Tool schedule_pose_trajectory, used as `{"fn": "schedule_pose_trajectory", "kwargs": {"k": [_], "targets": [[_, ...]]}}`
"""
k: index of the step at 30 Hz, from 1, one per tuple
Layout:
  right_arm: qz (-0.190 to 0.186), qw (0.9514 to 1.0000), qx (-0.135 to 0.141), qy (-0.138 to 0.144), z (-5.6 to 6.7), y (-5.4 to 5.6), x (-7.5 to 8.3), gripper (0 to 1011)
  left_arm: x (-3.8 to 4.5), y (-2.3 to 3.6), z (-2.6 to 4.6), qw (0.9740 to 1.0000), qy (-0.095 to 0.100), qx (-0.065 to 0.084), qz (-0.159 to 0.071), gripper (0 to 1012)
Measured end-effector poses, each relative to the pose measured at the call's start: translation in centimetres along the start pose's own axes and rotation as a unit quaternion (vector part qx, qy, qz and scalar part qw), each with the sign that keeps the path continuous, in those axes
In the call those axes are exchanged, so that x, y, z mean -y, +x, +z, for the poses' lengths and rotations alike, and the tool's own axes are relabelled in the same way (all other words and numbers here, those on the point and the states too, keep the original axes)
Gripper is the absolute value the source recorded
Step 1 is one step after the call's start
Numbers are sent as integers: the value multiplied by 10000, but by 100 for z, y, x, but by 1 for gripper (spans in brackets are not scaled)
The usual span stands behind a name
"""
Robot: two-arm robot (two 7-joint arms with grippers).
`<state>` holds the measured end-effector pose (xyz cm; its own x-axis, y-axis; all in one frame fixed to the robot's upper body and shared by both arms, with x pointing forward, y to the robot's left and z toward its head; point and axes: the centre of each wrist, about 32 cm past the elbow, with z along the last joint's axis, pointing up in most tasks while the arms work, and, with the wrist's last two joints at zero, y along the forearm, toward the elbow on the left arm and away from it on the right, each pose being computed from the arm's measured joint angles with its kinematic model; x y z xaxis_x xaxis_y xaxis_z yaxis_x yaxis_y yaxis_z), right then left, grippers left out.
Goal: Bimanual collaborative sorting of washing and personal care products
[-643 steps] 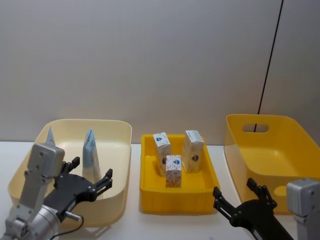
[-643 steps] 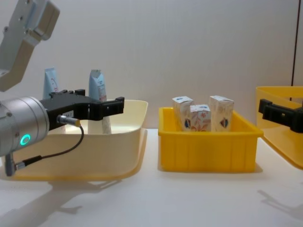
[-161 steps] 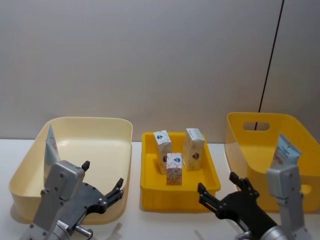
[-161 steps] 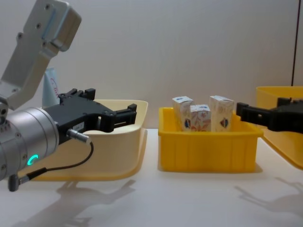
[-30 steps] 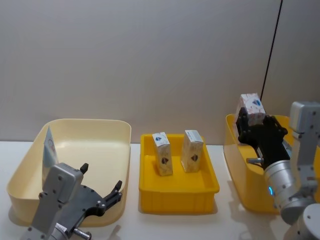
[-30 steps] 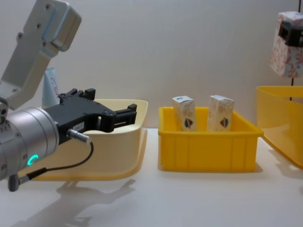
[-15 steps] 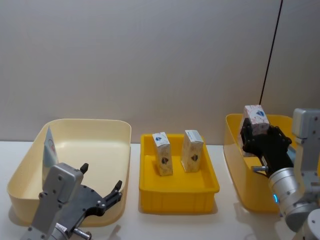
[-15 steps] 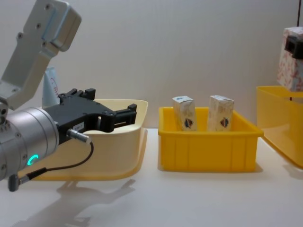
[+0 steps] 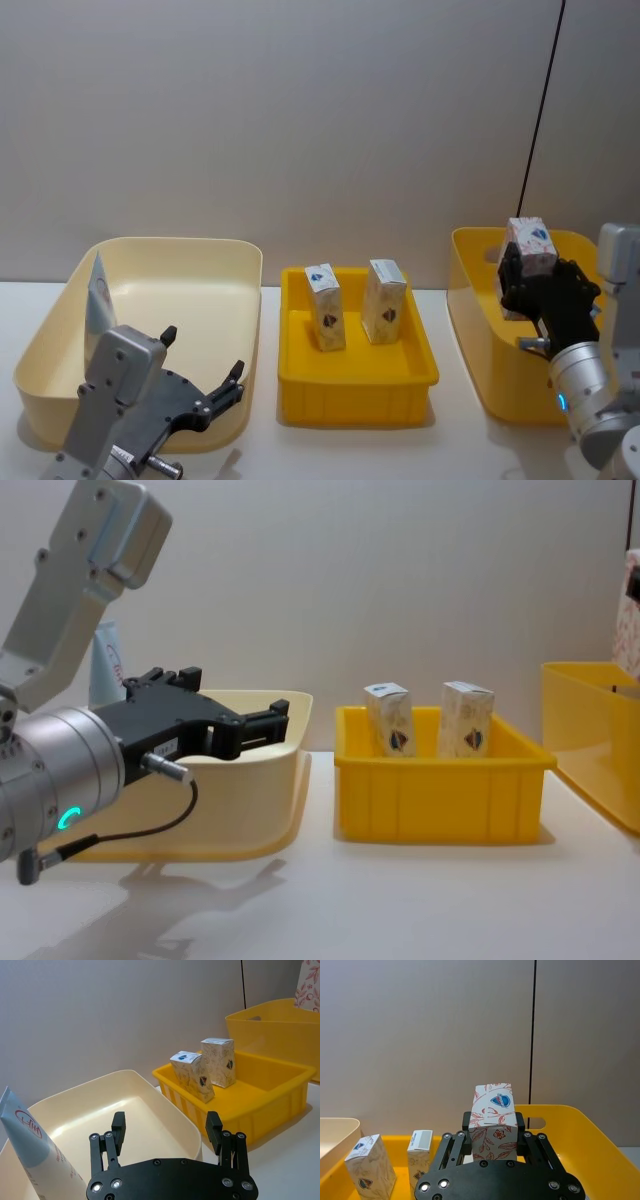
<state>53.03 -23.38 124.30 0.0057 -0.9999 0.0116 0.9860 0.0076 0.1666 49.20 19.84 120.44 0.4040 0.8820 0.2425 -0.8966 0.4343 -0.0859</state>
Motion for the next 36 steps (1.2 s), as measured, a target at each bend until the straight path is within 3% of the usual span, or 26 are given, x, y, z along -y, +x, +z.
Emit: {"fn": "schedule_pose_trajectory", "kwargs": {"k": [18, 36], "targets": [[-99, 9993, 26, -355, -74, 3, -10, 450, 0, 0, 0, 10000, 0, 0, 0, 1000], [-132, 9988, 37, -468, -100, -5, -21, 943, 0, 0, 0, 10000, 0, 0, 0, 1000]]}}
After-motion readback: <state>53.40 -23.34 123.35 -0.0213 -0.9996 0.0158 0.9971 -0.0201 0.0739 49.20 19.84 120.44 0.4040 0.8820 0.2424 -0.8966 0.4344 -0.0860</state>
